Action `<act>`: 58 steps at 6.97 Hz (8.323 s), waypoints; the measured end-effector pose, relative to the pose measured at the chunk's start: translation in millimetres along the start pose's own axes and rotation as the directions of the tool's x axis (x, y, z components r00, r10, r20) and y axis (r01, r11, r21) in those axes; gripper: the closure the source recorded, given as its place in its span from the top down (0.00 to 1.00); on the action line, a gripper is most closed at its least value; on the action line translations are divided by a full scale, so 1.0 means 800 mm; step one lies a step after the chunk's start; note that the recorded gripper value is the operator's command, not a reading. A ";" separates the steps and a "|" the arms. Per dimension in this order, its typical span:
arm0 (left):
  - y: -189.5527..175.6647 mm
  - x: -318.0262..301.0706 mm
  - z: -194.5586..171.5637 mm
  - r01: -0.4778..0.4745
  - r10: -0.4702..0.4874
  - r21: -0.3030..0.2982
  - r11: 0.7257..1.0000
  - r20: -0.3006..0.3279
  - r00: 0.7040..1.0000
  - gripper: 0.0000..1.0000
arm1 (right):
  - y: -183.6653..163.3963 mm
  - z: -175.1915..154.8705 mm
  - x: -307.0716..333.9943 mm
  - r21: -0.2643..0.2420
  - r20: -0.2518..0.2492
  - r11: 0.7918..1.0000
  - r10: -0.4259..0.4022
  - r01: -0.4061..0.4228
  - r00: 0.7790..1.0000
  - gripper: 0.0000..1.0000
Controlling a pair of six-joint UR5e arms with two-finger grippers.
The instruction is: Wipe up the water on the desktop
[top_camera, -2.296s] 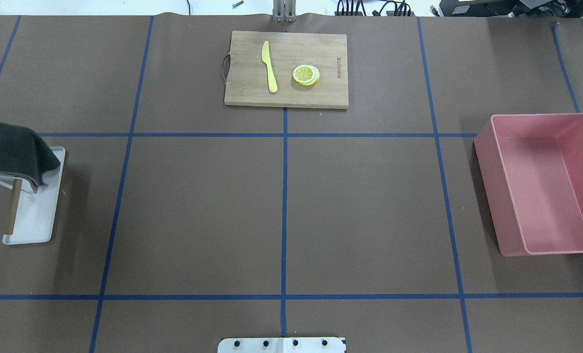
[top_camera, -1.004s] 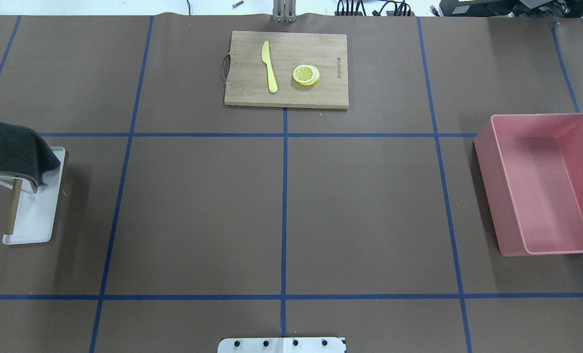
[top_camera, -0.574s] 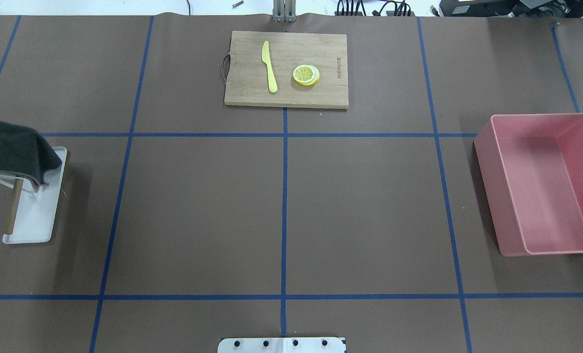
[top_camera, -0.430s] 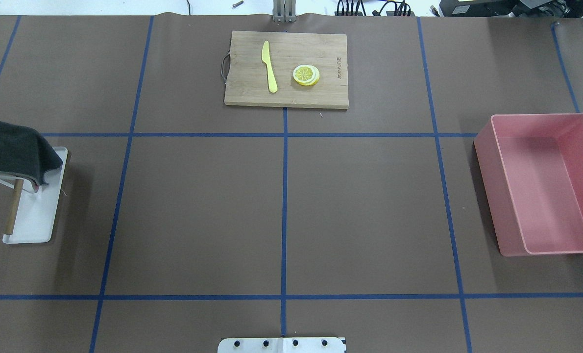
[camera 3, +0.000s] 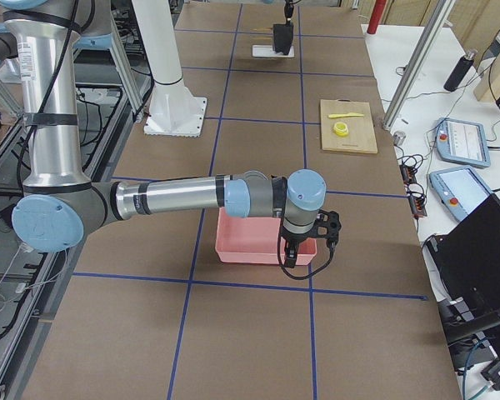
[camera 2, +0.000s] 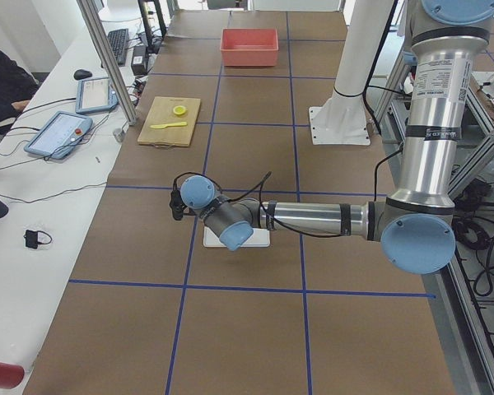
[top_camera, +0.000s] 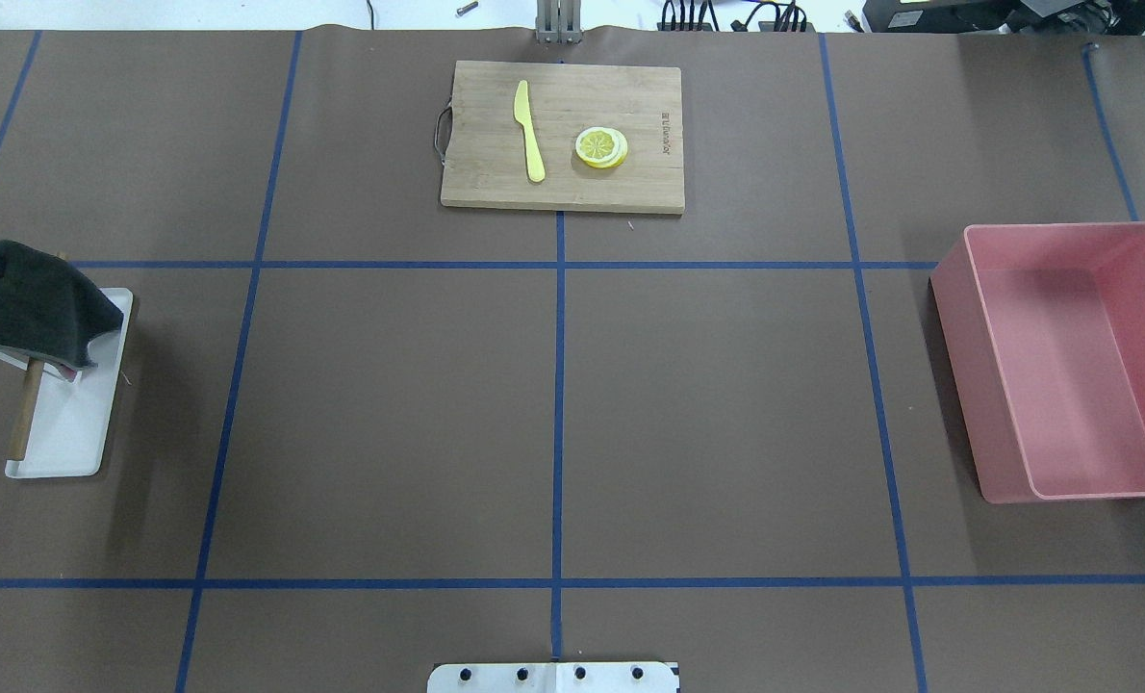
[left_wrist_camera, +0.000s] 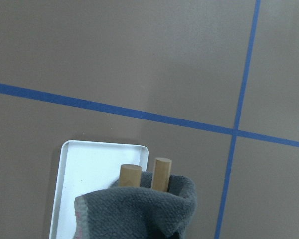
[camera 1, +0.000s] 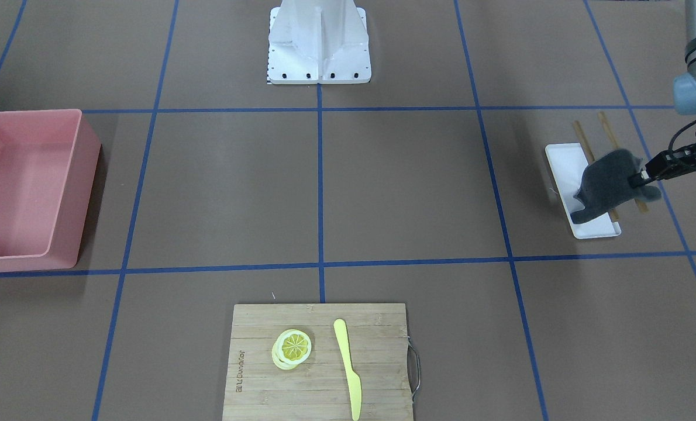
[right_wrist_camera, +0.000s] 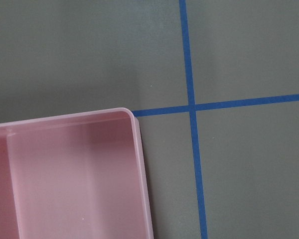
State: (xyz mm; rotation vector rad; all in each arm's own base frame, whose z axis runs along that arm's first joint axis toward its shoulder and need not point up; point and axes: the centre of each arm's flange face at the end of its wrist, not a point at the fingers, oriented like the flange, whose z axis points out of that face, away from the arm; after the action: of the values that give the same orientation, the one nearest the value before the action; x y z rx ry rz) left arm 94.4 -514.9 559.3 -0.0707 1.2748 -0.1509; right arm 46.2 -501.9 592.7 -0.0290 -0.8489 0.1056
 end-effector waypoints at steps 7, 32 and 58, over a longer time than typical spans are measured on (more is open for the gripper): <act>-0.004 0.159 -0.065 0.141 -0.137 0.025 0.990 -0.122 0.983 0.00 | -0.012 -0.021 -0.040 0.034 0.128 0.997 -0.069 0.065 0.989 1.00; 0.090 0.684 0.207 0.731 -0.676 0.065 0.679 -0.333 0.657 0.00 | 0.168 0.077 -0.764 0.614 0.107 0.595 -0.714 0.519 0.692 0.85; 0.030 0.423 0.049 -0.233 0.124 0.393 0.889 0.285 0.951 0.98 | 0.048 0.077 -0.615 0.224 -0.193 0.813 -0.503 0.537 0.842 0.00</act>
State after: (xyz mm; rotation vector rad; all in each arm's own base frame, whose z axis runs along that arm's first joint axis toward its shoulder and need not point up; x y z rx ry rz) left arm 229.6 -543.4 246.9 0.3932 0.9634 -0.2474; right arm -325.6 -515.9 262.8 0.4535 -0.6840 -0.3000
